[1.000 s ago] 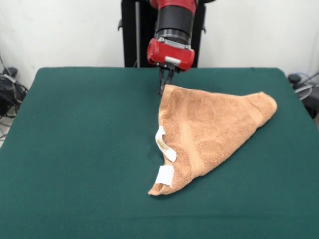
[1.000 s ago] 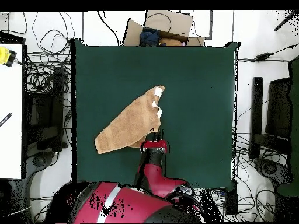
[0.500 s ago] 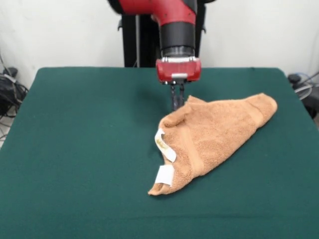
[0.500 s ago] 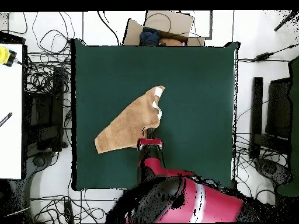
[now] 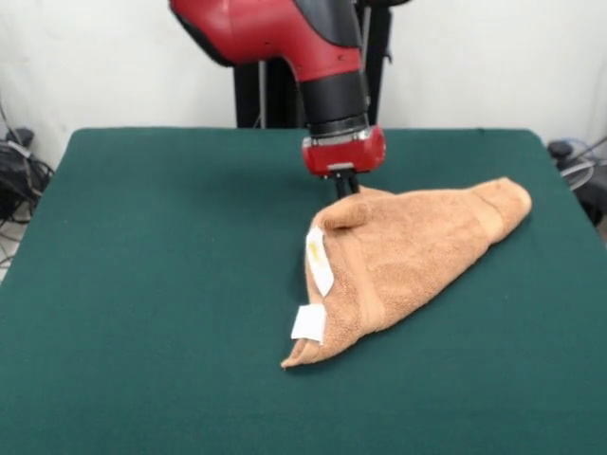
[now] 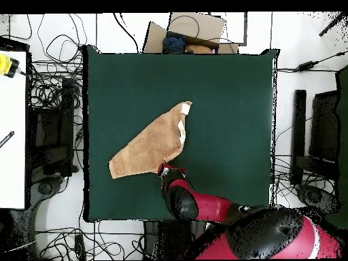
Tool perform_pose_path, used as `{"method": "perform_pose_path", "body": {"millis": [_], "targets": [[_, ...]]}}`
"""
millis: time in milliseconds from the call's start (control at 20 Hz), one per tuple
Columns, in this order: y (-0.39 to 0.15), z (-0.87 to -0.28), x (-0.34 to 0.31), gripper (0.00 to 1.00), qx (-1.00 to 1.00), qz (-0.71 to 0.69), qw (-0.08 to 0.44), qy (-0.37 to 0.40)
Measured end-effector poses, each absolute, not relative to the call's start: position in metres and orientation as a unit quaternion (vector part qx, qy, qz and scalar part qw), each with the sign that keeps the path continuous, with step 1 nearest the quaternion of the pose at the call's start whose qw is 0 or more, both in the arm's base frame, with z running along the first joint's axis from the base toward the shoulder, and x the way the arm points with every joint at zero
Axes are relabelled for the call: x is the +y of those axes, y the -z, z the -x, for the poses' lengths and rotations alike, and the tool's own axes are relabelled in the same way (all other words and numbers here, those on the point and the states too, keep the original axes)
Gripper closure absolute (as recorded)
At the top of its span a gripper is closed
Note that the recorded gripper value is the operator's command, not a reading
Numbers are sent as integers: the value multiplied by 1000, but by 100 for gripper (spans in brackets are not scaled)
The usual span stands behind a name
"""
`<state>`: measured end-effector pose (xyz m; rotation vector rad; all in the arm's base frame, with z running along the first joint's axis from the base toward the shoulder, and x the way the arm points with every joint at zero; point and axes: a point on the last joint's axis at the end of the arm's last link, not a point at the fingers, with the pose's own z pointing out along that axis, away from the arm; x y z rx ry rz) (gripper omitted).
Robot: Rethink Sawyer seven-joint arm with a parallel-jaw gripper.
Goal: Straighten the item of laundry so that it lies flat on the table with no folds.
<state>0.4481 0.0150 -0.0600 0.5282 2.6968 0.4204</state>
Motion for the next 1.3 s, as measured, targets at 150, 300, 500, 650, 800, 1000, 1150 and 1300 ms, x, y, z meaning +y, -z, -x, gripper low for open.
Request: {"method": "perform_pose_path", "body": {"millis": [150,300,500,650,800,1000,1150,1300], "targets": [[56,-457,21,100,960,-201,152,-125],[52,-464,35,100,966,-204,129,-96],[51,-461,53,100,970,-180,134,-96],[50,-452,65,100,971,-149,159,-103],[44,-446,77,100,970,-123,179,-112],[32,-435,88,100,968,-88,194,-130],[17,-431,94,100,967,-68,201,-138],[1,-440,98,100,964,-59,218,-143]]}}
